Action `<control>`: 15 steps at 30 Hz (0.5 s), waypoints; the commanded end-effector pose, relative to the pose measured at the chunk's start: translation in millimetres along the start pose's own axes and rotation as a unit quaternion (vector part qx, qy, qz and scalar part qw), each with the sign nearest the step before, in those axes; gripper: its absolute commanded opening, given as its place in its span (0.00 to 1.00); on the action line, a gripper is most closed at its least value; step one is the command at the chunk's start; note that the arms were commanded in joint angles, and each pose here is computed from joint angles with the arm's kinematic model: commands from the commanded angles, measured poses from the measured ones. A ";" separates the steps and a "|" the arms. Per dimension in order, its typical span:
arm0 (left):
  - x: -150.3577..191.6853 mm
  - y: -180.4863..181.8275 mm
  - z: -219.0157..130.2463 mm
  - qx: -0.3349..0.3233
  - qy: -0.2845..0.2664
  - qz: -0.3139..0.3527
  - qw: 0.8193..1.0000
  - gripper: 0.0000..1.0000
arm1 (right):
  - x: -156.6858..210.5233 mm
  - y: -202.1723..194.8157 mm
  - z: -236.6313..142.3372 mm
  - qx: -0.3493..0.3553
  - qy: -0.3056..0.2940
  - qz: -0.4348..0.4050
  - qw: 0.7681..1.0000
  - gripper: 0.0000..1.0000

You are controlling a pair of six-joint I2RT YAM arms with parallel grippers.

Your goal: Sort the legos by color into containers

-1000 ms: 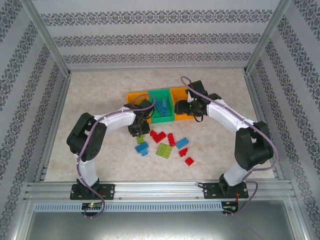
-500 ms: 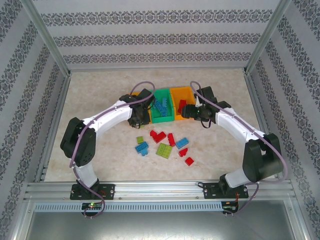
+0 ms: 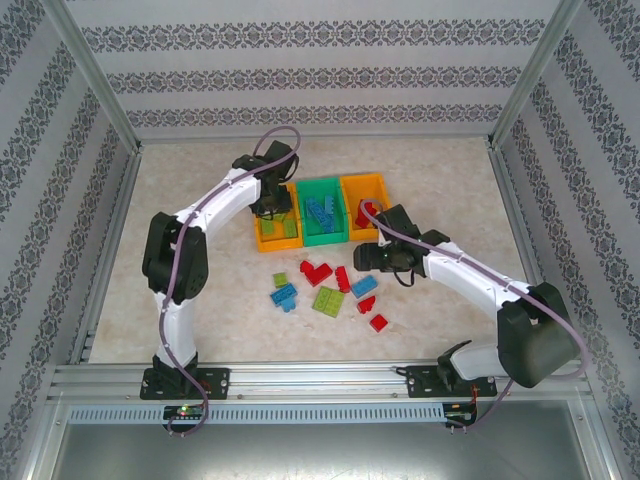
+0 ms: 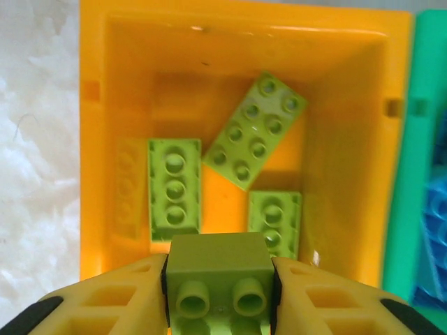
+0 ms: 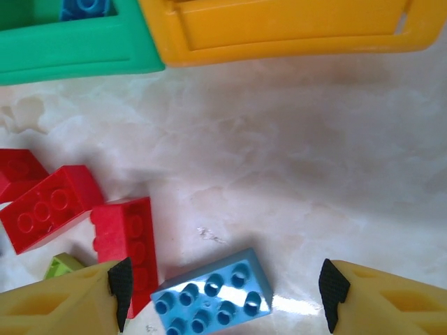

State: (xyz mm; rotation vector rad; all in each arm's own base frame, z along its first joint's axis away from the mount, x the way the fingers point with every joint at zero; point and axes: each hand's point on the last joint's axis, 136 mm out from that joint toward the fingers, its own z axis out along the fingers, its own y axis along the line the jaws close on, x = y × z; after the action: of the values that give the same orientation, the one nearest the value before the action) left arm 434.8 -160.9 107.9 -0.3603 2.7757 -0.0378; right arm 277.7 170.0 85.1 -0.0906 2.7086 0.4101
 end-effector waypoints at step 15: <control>7.0 13.6 -35.2 0.029 -0.032 0.002 0.999 0.73 | 30.4 54.3 35.0 -0.003 0.070 -0.110 0.991 0.68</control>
State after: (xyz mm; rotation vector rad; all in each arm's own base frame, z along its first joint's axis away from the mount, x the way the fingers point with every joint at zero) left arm 417.9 -147.9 107.3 -0.3429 2.7825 -0.0428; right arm 254.6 225.7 56.4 -0.3739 2.7940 0.3825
